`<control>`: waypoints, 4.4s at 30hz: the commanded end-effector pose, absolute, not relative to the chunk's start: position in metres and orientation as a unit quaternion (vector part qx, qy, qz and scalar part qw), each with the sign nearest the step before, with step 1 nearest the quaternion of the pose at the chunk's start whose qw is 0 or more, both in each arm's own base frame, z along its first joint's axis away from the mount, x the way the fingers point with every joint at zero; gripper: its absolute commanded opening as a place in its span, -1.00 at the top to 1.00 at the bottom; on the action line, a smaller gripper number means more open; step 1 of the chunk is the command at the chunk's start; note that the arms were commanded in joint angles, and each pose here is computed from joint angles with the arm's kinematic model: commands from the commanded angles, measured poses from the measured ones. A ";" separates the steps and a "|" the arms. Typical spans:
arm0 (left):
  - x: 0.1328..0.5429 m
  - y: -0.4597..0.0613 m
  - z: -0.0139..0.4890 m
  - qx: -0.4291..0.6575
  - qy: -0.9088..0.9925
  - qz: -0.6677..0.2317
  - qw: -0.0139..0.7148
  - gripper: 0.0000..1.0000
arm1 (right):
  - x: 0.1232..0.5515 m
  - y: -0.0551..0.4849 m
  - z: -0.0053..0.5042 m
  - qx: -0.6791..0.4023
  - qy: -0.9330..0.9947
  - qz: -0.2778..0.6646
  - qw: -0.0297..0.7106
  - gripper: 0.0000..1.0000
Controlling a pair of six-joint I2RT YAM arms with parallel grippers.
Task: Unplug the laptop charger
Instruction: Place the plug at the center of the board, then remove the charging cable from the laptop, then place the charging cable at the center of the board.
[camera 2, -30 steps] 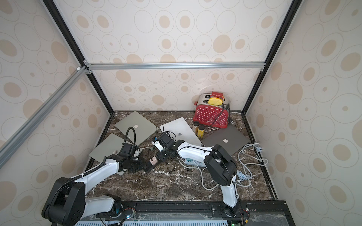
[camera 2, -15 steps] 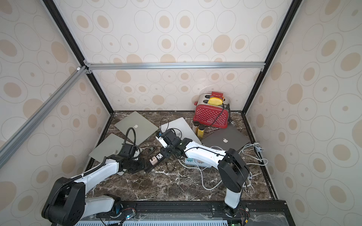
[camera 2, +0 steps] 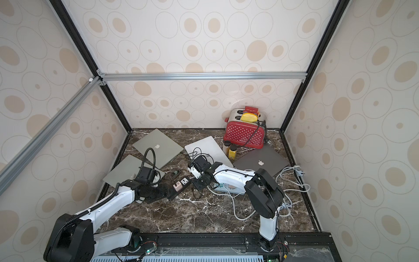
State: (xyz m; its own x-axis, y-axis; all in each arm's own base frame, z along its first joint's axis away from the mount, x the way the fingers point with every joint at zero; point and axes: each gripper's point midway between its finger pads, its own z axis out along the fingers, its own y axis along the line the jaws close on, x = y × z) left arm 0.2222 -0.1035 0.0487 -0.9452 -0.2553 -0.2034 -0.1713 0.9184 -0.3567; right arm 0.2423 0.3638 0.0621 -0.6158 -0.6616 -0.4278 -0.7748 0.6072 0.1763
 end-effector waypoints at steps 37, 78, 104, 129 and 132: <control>0.333 -0.079 0.193 -0.079 0.942 -0.139 0.296 -0.98 | 0.360 0.364 0.172 -0.417 0.845 0.191 0.275 -0.46; 0.454 -0.073 0.092 -0.073 0.976 -0.117 0.168 -0.98 | 0.437 0.466 0.024 -0.480 0.823 0.215 0.215 -0.06; 0.447 -0.066 0.076 -0.080 0.980 -0.093 0.153 -0.98 | 0.441 0.432 -0.002 -0.473 0.853 0.122 0.183 0.97; 0.441 -0.040 0.046 0.012 0.990 0.124 0.070 -0.98 | 0.421 0.442 0.045 -0.469 0.831 0.227 0.196 1.00; 0.445 -0.041 0.044 0.021 0.990 0.126 0.061 -0.98 | 0.417 0.437 0.043 -0.473 0.830 0.223 0.192 1.00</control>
State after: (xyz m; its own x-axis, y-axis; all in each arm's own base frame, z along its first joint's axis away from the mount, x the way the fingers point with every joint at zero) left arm 0.4496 -0.0497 0.0418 -0.9851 0.0183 -0.1709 -0.0166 0.9796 0.2001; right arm 0.4199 0.4477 0.0343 -0.4844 -0.6858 -0.5432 -0.8676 0.4565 0.1973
